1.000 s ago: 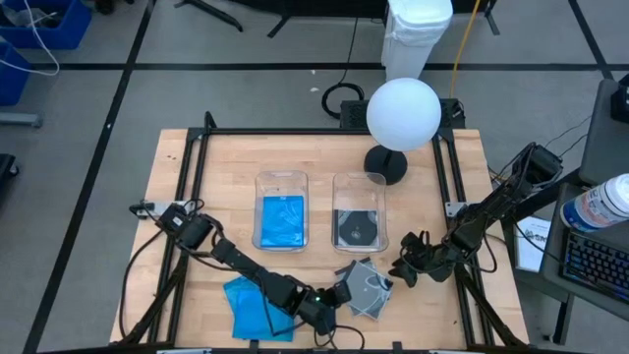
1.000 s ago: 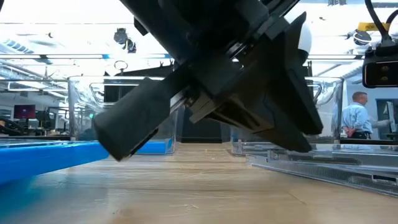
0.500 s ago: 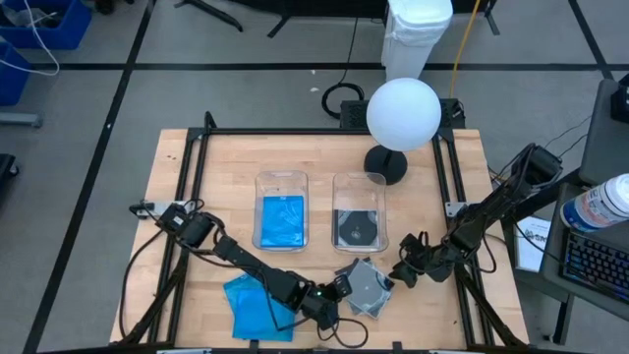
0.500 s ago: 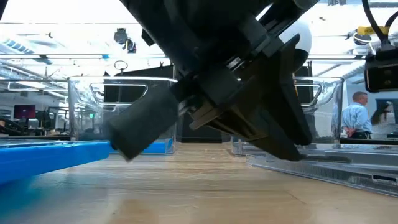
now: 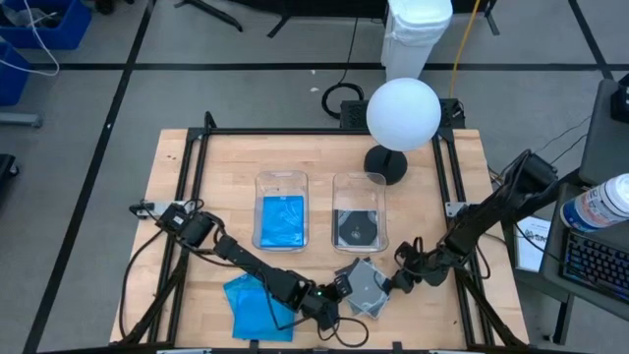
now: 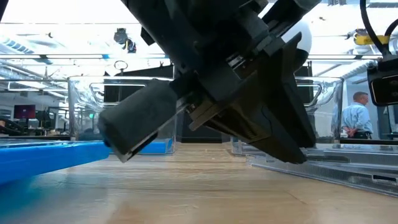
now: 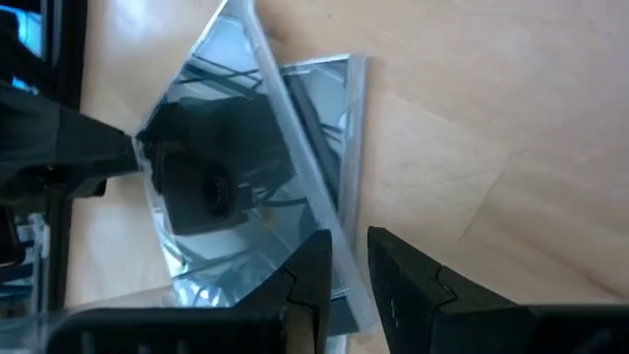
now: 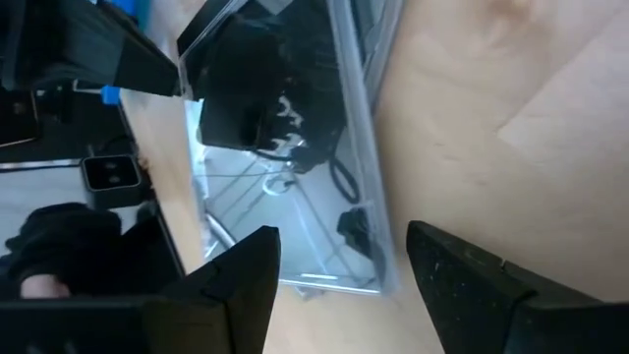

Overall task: Pick & place jewel cases by type
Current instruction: Put the black CD case into the right transparent bin

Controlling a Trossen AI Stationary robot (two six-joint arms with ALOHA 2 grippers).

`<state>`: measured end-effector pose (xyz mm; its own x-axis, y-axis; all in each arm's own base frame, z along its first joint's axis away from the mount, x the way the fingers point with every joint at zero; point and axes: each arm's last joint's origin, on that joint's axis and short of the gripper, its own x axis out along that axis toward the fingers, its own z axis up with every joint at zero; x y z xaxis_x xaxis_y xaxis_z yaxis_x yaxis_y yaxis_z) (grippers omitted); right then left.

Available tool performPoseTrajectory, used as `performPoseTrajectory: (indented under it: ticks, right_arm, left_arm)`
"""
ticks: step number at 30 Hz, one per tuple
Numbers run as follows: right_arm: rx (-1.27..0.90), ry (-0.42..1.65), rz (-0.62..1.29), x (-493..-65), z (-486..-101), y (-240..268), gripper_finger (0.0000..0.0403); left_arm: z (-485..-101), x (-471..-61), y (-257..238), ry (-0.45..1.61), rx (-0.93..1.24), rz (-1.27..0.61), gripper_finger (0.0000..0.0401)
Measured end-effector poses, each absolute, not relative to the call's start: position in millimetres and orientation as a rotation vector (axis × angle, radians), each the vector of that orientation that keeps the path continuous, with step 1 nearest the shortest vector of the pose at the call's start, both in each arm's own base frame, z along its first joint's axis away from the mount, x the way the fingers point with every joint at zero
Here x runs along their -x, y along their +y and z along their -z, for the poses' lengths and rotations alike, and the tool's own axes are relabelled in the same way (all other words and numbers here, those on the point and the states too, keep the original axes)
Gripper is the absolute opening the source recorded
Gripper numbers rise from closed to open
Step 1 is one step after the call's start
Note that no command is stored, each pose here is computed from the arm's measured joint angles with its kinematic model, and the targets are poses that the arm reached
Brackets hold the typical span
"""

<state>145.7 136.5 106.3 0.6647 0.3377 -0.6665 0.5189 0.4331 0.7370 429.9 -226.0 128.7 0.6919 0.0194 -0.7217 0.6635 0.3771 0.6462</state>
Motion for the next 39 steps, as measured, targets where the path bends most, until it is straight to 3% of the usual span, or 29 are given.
performPoseTrajectory:
  ticks: [9,23,33,39]
  right_arm:
    - [-1.172,0.920,0.098,-147,-103,140,0.0179]
    - [-1.125,0.903,0.081,-147,-104,139,0.0031]
    - [-1.121,0.882,0.039,-148,-106,141,0.0043]
    - [-1.113,0.866,-0.035,-149,-113,142,0.0034]
  left_arm:
    - [-130,-433,-223,0.705,-1.109,0.446,0.0077]
    - [-130,-436,-219,0.701,-1.064,0.467,0.0077]
    - [-130,-435,-220,0.712,-1.074,0.439,0.0076]
    - [-131,-424,-236,0.722,-1.288,0.332,0.0077]
